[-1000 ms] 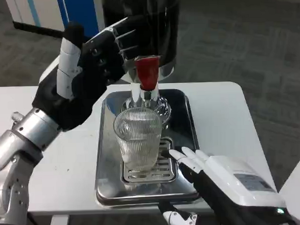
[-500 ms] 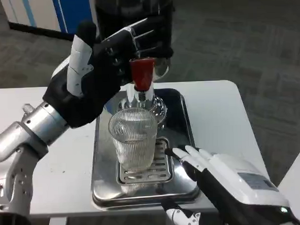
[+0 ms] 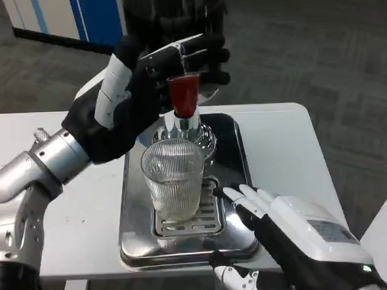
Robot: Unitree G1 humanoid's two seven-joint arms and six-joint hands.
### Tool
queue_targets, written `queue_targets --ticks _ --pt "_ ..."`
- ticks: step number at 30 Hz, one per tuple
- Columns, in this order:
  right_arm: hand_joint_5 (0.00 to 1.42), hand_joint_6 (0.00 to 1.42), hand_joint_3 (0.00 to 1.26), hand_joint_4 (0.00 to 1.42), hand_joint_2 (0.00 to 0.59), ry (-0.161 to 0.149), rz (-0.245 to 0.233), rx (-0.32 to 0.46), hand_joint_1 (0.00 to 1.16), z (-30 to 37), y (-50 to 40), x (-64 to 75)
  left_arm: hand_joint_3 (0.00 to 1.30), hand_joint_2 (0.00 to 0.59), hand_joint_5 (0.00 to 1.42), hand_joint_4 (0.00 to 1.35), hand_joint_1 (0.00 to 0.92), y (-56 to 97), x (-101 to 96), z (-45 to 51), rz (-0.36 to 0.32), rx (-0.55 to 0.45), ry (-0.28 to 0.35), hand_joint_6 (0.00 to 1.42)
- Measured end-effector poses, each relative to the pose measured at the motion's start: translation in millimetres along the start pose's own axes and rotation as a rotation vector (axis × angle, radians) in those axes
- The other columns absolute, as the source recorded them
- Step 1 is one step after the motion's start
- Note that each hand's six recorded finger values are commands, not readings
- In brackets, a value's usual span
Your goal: Grasp the cup under the faucet to collect the drink, then remove the cup.
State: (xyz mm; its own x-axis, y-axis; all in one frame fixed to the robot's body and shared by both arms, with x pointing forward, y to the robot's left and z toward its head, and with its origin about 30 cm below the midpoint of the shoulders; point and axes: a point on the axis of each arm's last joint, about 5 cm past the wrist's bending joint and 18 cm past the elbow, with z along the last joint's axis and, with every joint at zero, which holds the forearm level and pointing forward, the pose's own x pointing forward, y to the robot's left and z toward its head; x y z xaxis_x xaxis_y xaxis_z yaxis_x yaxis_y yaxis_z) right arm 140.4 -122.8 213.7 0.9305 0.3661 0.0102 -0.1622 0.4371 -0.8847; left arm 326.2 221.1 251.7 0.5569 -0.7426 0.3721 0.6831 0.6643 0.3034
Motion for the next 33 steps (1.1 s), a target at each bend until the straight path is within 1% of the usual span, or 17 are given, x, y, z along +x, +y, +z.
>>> queue_targets --ticks 3,7,10,15,18,22,25,27,28,30,33 --pt "0.00 0.00 0.07 0.00 0.446 0.000 0.000 0.001 0.45 -0.1 0.0 0.0 0.21 0.043 0.23 0.15 0.000 0.4 -0.1 1.1 -0.013 0.023 0.000 0.10" --pt "0.00 0.00 0.07 0.00 0.446 -0.001 -0.004 0.002 0.45 0.0 0.1 0.1 0.23 0.045 0.22 0.15 0.000 1.2 -0.7 4.7 -0.030 0.087 0.000 0.10" --pt "0.00 0.00 0.07 0.00 0.446 0.000 -0.004 0.003 0.45 -0.1 0.2 0.4 0.23 0.045 0.23 0.15 0.000 1.4 -1.3 11.0 -0.050 0.214 -0.008 0.10" --pt "0.00 0.00 0.08 0.00 0.446 0.004 0.001 0.005 0.45 -0.6 1.0 1.6 0.23 0.046 0.23 0.15 0.000 -0.7 -0.9 16.1 -0.083 0.345 -0.019 0.10" --pt "0.00 0.00 0.08 0.00 0.446 0.007 0.006 0.006 0.45 -1.1 1.8 2.8 0.23 0.046 0.23 0.15 0.000 -1.5 -1.5 18.2 -0.095 0.404 -0.022 0.11" --pt "0.00 0.00 0.08 0.00 0.447 0.012 0.010 0.015 0.45 -2.0 2.7 4.2 0.23 0.046 0.22 0.15 0.000 -1.5 -2.5 17.6 -0.097 0.421 -0.026 0.11" --pt "0.00 0.00 0.08 0.03 0.437 0.013 0.002 0.044 0.47 -3.4 2.3 5.0 0.22 0.047 0.22 0.15 0.000 -1.3 -3.5 16.8 -0.096 0.430 -0.027 0.11" --pt "0.00 0.00 0.10 0.07 0.408 0.025 -0.016 0.082 0.53 -6.4 2.0 5.5 0.22 0.047 0.22 0.15 0.000 -1.0 -4.4 15.7 -0.095 0.432 -0.026 0.11" --pt "0.00 0.01 0.10 0.08 0.405 0.031 -0.023 0.097 0.54 -7.6 1.8 5.5 0.22 0.047 0.22 0.15 0.000 -1.0 -4.6 15.4 -0.095 0.433 -0.025 0.11" --pt "0.01 0.03 0.11 0.10 0.391 0.044 -0.045 0.127 0.56 -10.3 1.8 5.8 0.22 0.047 0.22 0.15 0.000 -0.8 -4.9 15.3 -0.096 0.435 -0.023 0.11" --pt "0.04 0.06 0.12 0.14 0.351 0.060 -0.070 0.183 0.59 -13.8 3.7 7.5 0.22 0.047 0.22 0.15 0.000 -1.2 -4.8 15.4 -0.101 0.447 -0.025 0.11"
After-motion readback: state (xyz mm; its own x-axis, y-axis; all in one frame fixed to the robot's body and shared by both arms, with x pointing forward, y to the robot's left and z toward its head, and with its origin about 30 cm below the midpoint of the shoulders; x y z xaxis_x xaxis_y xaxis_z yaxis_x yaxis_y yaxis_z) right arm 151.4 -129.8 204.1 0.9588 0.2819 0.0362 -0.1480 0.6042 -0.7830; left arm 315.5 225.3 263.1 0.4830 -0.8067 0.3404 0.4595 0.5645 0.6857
